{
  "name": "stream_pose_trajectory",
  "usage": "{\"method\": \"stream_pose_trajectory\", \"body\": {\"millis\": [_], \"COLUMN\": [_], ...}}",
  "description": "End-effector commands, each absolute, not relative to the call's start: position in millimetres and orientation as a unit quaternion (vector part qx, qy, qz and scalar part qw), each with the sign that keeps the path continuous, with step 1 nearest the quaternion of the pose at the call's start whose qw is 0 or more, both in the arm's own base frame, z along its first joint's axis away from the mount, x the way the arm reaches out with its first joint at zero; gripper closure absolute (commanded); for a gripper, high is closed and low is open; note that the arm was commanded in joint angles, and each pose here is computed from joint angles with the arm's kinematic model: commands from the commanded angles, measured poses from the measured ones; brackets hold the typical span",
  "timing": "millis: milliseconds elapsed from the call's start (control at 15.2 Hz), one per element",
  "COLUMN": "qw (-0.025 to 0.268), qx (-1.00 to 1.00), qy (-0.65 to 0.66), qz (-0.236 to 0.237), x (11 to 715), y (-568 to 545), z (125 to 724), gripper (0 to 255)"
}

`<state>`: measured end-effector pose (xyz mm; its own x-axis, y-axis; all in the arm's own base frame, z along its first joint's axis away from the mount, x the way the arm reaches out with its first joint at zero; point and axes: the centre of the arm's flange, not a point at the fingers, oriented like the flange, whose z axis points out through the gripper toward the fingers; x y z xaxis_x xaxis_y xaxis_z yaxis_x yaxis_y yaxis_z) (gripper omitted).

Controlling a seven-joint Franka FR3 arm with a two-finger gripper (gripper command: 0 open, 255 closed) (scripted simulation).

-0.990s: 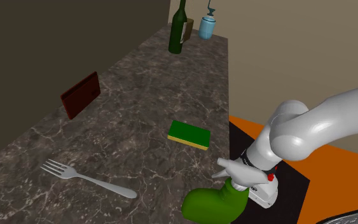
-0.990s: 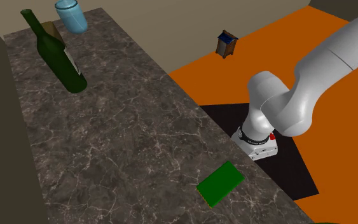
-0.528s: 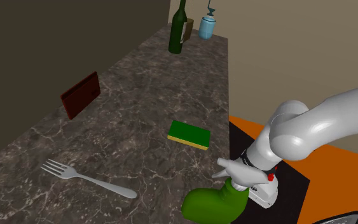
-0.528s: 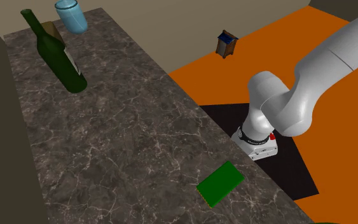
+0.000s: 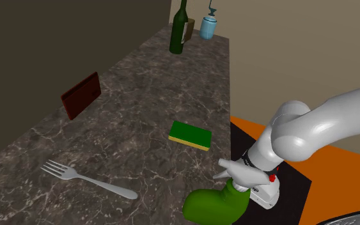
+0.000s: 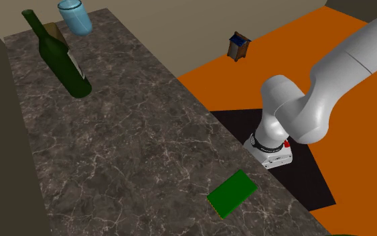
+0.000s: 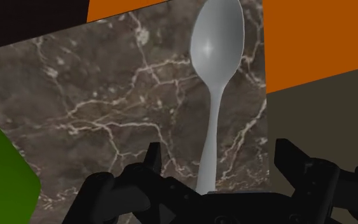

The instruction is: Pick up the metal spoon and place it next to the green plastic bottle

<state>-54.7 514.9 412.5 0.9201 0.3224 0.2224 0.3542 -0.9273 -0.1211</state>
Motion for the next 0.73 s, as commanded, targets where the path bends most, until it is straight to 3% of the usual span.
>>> {"method": "stream_pose_trajectory", "body": {"millis": [0, 132, 660], "qw": [0.080, 0.080, 0.080], "qx": [-0.977, -0.977, -0.977], "qy": [-0.173, -0.173, -0.173], "qz": [-0.100, -0.100, -0.100], "x": [-58.5, -62.4, -62.4], "y": [510.6, 506.1, 506.1], "z": [432.4, 455.2, 455.2], "gripper": [0, 0, 0]}}
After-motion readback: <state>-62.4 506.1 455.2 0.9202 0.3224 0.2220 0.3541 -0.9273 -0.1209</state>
